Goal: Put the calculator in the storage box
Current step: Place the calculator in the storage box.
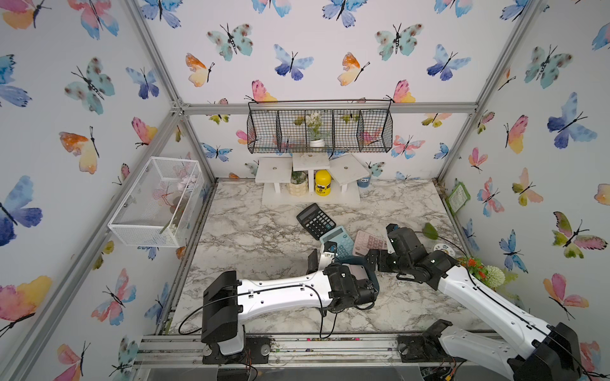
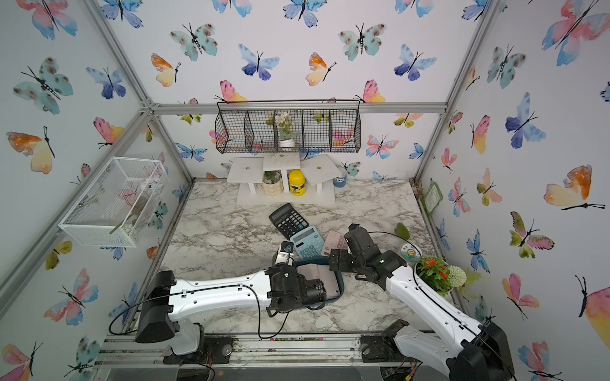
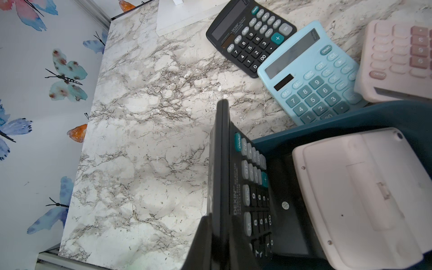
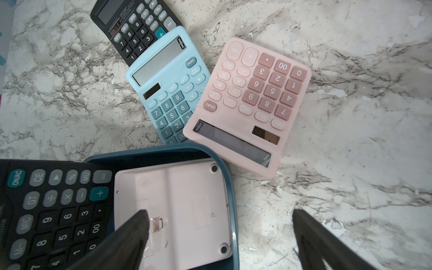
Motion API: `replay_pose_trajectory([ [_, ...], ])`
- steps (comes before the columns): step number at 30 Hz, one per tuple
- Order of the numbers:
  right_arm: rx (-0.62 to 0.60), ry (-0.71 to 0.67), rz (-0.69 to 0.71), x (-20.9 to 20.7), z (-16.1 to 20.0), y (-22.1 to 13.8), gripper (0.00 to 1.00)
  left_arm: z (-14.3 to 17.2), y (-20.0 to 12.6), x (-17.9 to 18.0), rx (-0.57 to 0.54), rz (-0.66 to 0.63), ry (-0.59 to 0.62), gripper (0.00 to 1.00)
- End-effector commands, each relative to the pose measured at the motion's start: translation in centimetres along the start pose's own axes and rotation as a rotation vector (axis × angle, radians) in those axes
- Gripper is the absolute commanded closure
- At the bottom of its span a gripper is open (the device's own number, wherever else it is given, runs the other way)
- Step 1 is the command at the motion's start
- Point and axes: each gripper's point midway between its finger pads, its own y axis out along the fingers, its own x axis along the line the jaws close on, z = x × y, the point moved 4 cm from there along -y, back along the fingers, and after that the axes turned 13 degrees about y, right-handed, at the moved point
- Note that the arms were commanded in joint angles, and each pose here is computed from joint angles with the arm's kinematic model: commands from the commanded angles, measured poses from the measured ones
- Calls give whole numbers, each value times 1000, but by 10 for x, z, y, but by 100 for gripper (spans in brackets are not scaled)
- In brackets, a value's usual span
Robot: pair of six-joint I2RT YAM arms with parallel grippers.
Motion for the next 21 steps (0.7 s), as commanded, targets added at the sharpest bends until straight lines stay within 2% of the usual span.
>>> replay_pose_trajectory([
  [1,14,-11,-19,2,0,2,1,-3,-2,2,-22,-41,23,100],
  [6,26,-13,-17,1,1,6,1,-2,1,-9,-17,-52,49,99],
  [10,35,-16,-22,1,1,8,1,-4,-1,-17,-21,-44,64,61],
  [11,37,-18,-24,2,1,8,1,-4,-1,-19,-20,-43,64,55],
  [17,45,-23,-26,1,2,10,1,-8,-4,-32,-15,5,65,36],
  [21,49,-27,-27,1,3,10,1,-13,-6,-44,-28,86,55,33],
])
